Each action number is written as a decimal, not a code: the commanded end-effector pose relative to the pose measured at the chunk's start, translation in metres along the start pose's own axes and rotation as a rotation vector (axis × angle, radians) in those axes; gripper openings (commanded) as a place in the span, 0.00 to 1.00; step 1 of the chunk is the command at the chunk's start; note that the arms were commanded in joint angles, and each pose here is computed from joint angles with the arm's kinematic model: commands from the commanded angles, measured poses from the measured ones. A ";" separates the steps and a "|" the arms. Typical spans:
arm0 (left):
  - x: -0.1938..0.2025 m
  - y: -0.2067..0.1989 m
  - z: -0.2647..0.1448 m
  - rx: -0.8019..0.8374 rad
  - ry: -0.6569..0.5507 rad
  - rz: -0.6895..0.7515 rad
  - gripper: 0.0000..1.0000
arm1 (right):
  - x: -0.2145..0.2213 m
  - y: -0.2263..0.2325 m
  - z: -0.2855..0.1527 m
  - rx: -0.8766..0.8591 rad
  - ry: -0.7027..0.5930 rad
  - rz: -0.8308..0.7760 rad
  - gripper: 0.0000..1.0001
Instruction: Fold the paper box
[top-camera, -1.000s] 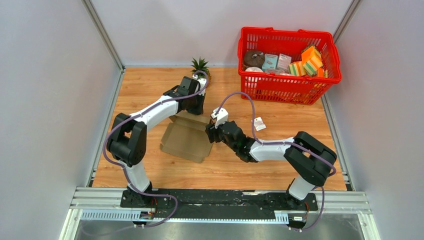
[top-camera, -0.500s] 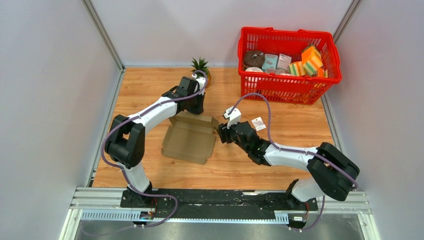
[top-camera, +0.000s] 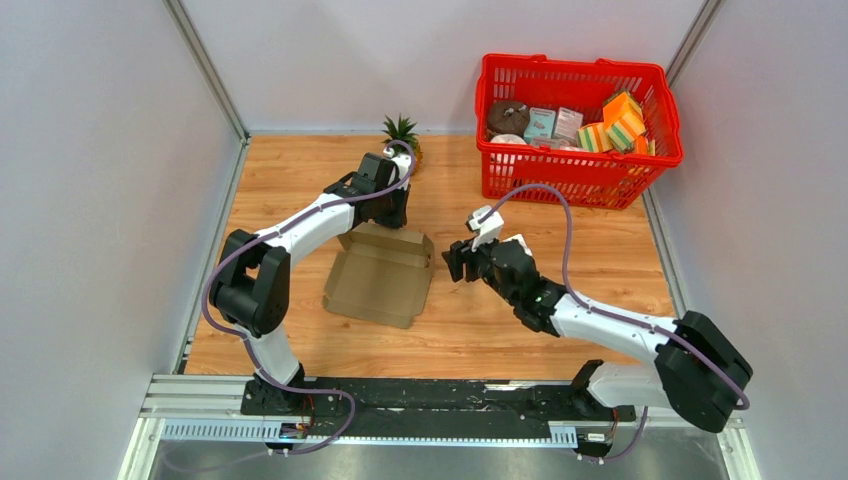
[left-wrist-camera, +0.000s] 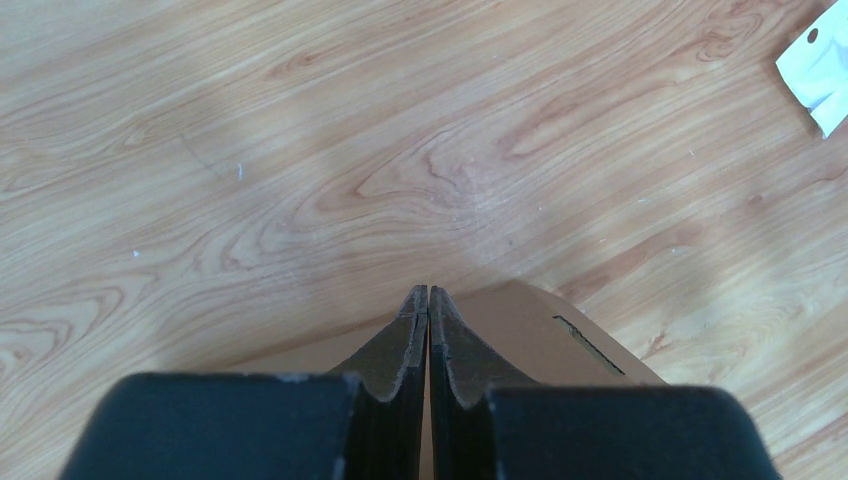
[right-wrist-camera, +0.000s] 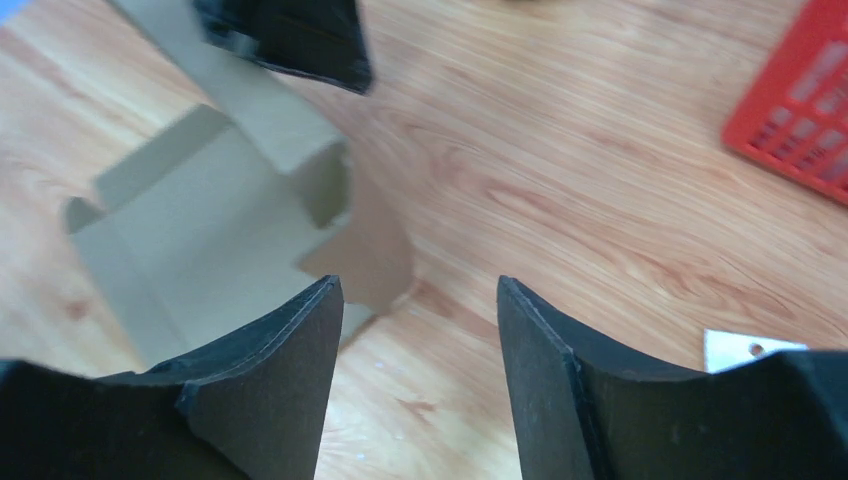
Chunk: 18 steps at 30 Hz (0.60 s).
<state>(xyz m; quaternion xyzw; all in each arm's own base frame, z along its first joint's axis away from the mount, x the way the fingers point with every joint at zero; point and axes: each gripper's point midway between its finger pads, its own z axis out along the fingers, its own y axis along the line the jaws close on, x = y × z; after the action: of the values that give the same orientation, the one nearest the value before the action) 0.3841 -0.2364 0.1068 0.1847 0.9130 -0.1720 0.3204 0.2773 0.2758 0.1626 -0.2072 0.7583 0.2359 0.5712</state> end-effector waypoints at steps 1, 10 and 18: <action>-0.012 -0.003 -0.003 0.002 -0.034 0.028 0.10 | 0.034 -0.033 0.014 0.143 0.119 -0.048 0.59; -0.012 -0.004 0.000 0.011 -0.044 0.028 0.09 | 0.028 0.004 0.047 -0.020 0.080 -0.118 0.47; -0.011 -0.004 0.000 0.014 -0.043 0.028 0.09 | 0.020 0.034 0.066 -0.120 0.064 -0.104 0.45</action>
<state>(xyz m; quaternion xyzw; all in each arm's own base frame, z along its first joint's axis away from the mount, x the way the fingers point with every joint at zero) 0.3866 -0.2372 0.1084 0.1845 0.9110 -0.1724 0.3262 0.2987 0.3128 0.1037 -0.2768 0.7838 0.2056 0.5164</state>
